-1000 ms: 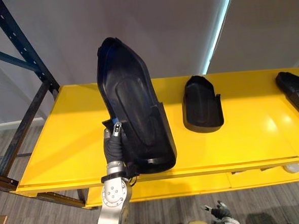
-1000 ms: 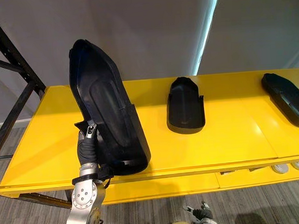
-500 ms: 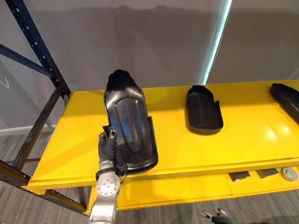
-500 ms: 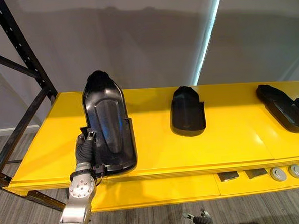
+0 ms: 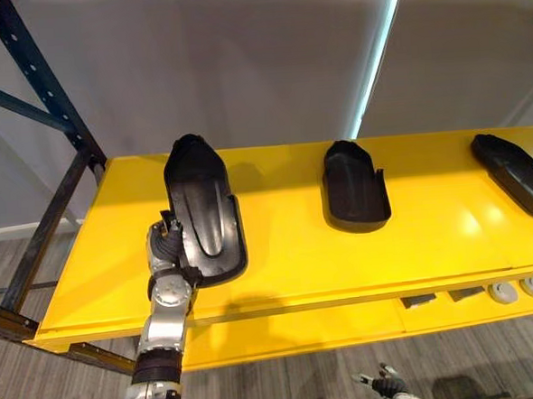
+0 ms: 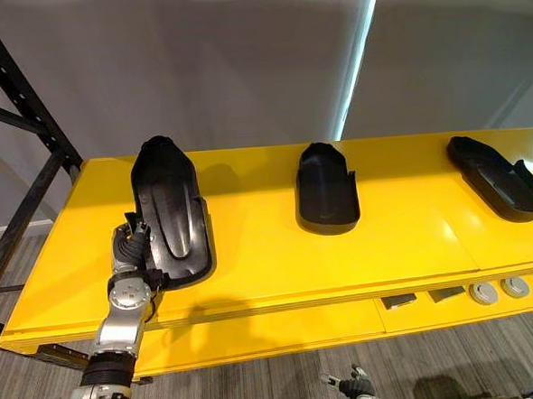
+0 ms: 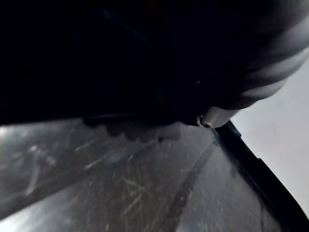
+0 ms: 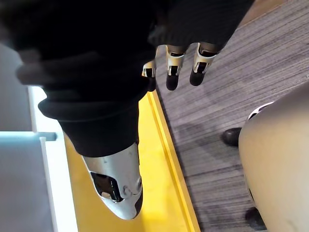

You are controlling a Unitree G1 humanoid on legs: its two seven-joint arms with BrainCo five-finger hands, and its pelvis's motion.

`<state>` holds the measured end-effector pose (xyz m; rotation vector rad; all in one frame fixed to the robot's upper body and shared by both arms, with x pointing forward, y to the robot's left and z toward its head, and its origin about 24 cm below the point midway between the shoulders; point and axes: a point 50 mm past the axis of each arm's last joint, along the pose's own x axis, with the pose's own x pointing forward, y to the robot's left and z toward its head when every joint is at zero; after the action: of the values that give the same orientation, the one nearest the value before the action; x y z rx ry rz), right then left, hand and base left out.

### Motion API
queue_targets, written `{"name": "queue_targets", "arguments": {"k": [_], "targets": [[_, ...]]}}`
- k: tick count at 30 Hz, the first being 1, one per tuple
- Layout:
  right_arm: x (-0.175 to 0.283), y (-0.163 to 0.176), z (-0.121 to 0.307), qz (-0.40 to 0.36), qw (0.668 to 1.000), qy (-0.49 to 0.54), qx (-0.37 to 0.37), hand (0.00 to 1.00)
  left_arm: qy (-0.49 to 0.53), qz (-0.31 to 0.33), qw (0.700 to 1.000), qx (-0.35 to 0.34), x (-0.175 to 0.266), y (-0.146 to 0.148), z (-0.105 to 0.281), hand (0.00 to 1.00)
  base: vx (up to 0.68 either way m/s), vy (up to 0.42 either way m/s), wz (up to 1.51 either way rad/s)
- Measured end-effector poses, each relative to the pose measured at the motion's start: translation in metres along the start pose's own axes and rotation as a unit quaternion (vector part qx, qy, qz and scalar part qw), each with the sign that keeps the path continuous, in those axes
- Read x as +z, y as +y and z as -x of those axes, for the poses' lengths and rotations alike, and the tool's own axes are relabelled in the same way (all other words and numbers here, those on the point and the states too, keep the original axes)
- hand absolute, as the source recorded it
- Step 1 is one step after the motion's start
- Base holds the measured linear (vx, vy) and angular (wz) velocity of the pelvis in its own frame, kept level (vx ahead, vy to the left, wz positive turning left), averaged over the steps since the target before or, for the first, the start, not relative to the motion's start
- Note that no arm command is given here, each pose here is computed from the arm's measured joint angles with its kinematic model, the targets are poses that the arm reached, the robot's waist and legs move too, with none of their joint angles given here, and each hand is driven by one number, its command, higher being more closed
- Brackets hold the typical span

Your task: Walk over and take plastic housings, then place them on the shelf

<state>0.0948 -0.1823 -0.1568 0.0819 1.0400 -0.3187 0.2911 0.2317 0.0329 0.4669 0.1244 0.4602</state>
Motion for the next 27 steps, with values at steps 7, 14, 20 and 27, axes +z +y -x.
{"name": "queue_targets", "arguments": {"k": [7,14,20,27], "targets": [[0.006,0.001,-0.002,0.005,1.0,-0.007,0.002,0.0,-0.015,0.001,1.0,0.023,0.018,0.007,-0.018,0.0,0.0,0.0,0.0],[0.009,0.003,-0.004,0.007,1.0,-0.006,0.005,0.0,-0.015,0.019,0.999,0.037,0.021,0.01,-0.02,0.0,0.0,0.0,0.0],[0.01,0.003,-0.004,0.006,1.0,-0.007,0.005,0.0,-0.104,0.102,0.988,0.058,0.057,0.013,0.005,0.0,0.0,0.0,0.0],[0.003,-0.002,-0.003,-0.007,1.0,-0.001,-0.003,0.0,-0.205,0.122,0.971,0.016,0.07,0.012,0.075,1.0,0.0,0.001,-0.01]]}}
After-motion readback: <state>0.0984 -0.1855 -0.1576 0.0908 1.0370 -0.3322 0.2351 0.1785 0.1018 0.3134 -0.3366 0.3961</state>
